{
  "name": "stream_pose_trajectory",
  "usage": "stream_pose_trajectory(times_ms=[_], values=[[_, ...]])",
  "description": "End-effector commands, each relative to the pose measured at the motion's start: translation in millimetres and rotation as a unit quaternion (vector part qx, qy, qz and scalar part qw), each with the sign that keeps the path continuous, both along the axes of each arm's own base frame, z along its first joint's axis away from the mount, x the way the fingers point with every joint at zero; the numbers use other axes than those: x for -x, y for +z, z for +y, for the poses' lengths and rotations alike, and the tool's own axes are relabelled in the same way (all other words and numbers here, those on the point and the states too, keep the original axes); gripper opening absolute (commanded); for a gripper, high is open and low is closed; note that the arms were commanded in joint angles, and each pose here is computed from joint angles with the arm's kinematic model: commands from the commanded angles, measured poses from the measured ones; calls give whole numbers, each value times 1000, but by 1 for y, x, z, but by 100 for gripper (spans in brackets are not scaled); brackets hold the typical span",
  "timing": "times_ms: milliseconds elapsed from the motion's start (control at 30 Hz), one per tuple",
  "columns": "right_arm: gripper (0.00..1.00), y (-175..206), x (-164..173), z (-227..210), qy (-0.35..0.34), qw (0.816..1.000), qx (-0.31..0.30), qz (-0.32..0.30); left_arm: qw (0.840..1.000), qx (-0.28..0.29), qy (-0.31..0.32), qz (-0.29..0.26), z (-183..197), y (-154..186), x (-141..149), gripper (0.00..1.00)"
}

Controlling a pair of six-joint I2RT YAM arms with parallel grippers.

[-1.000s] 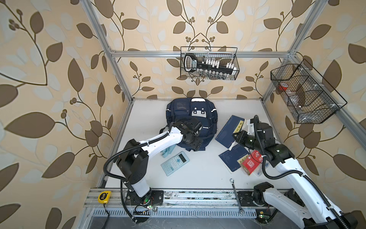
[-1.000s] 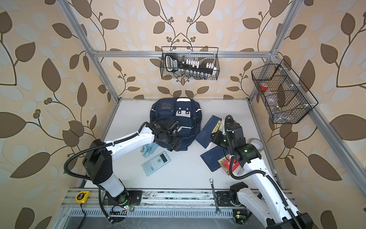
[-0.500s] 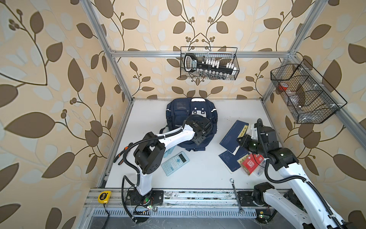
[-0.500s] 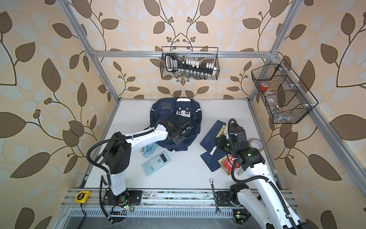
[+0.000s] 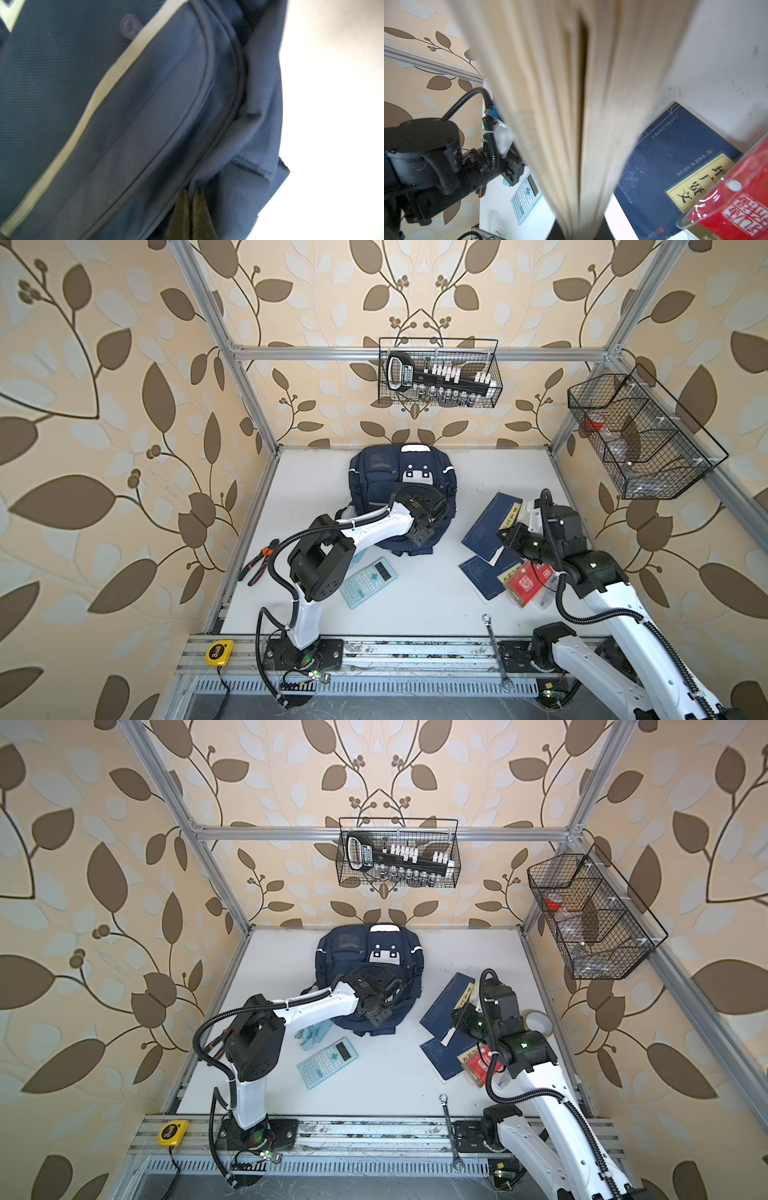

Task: Pack books, pencil case, and school supplies into a backpack
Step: Open the student bag at the center of the table.

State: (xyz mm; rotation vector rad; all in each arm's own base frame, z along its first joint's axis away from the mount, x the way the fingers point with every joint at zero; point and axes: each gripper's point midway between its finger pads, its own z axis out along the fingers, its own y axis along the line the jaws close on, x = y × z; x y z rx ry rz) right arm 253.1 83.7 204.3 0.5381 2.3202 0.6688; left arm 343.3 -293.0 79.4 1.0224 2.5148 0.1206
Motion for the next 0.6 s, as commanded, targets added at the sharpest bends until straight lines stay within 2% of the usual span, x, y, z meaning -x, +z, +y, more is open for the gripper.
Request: stream_pose_trajectory(times_ms=[0,267,433,567], values=[[0,7,3,4,12,1000,-11,-11,996,49,35,-60,-7,42,-22,0],[0,9,1,33,57,994,-93,-17,970,192,73,-133,-18,148,-27,0],[0,18,-2,54,84,982,-169,-32,965,232,60,-108,-32,166,-20,0],[0,12,-4,58,84,979,-185,-23,969,235,38,-69,-44,149,-14,0]])
